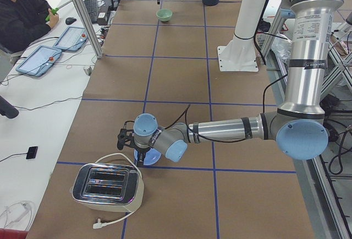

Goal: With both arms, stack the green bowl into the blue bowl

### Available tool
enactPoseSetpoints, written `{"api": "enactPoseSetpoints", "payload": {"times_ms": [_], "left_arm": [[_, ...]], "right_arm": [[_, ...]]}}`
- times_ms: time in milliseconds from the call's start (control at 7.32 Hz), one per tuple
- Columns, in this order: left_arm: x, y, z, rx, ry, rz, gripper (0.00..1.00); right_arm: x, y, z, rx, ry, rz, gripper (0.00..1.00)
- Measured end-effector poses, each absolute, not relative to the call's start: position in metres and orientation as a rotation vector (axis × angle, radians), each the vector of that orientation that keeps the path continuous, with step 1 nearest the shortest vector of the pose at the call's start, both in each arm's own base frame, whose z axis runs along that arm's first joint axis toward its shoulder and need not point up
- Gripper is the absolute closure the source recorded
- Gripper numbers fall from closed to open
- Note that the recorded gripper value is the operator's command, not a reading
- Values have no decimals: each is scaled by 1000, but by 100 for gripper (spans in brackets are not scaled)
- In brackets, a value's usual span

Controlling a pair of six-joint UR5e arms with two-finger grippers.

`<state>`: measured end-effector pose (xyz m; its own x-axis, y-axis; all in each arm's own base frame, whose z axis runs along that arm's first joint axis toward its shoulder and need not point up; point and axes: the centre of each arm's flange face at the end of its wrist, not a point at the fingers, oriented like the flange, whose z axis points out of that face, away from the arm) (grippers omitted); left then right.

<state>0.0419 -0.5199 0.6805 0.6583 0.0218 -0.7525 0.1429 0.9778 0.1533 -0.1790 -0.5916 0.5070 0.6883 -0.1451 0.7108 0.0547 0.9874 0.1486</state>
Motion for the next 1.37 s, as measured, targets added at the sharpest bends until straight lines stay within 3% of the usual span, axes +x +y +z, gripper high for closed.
{"api": "enactPoseSetpoints", "payload": {"times_ms": [1366], "left_arm": [[82, -494, 716, 166, 777, -71, 3]], "right_arm": [[-179, -589, 513, 109, -801, -110, 0]]}}
